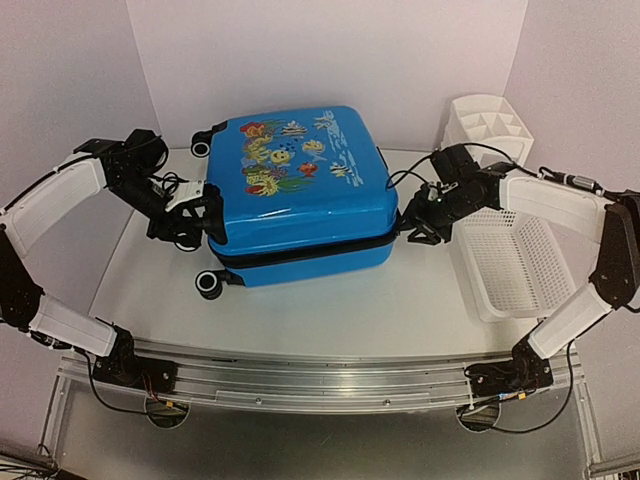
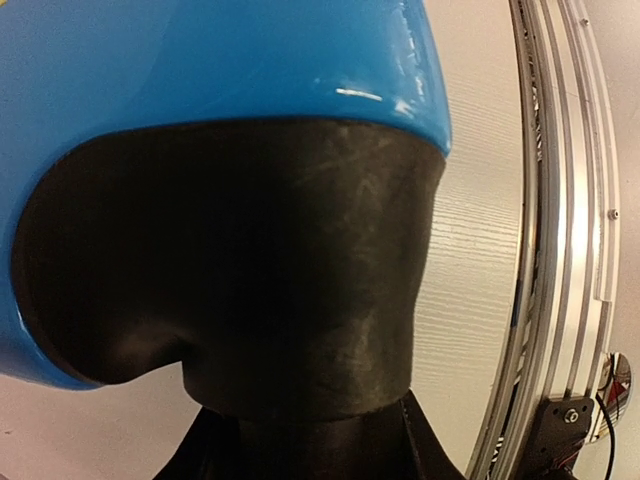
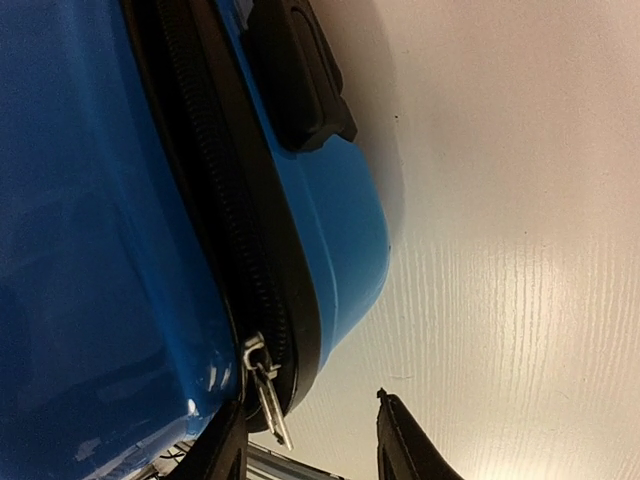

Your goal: Open, take out, and arrange the luggage

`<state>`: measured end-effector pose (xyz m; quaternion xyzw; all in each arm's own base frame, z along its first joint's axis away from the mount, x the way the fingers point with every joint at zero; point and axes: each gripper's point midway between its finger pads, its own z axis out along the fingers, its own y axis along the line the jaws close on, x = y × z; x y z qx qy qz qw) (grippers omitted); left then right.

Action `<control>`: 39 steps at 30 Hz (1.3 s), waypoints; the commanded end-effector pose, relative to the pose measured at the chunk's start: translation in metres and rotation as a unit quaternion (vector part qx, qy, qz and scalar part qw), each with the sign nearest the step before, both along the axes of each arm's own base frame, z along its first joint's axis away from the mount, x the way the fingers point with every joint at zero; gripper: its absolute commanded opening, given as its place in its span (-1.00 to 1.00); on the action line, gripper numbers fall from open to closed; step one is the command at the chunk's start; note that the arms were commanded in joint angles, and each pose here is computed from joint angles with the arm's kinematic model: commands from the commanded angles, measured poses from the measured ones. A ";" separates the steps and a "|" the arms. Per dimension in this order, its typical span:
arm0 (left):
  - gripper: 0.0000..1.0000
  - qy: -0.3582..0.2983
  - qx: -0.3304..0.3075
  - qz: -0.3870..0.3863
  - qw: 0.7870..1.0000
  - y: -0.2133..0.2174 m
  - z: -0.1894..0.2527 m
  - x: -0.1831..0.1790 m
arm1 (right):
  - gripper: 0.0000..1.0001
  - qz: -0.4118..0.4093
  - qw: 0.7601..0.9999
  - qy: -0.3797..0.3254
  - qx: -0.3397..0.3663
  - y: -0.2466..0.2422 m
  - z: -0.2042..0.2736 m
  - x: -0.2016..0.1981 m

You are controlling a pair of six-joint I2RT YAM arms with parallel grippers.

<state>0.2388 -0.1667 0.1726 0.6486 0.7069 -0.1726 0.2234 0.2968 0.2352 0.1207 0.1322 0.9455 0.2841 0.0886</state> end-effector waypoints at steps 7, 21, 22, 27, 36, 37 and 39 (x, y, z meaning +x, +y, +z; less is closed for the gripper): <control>-1.00 -0.014 -0.134 0.071 0.988 -0.031 0.063 0.017 | -0.08 0.019 0.995 -0.094 0.023 0.008 0.048 0.024; -1.00 -0.113 -0.192 0.078 0.972 -0.031 0.096 0.020 | 0.26 -0.069 0.978 -0.196 0.031 -0.016 0.130 0.096; -1.00 -0.113 -0.180 0.077 0.974 -0.029 0.089 0.020 | 0.29 -0.076 0.978 -0.193 0.029 -0.018 0.128 0.101; -1.00 -0.116 -0.109 0.053 0.986 -0.010 0.049 0.013 | 0.38 -0.067 0.977 -0.201 0.033 -0.002 0.133 0.138; -1.00 -0.124 -0.027 0.071 0.989 0.084 0.030 0.040 | 0.15 -0.100 0.977 -0.186 0.016 0.001 0.111 0.167; -1.00 -0.128 -0.018 0.069 0.989 0.090 0.027 0.043 | 0.08 -0.085 0.980 -0.176 0.035 0.012 0.105 0.170; -1.00 -0.127 -0.007 0.061 0.990 0.095 0.020 0.048 | 0.04 -0.052 0.981 -0.164 0.089 0.037 0.099 0.174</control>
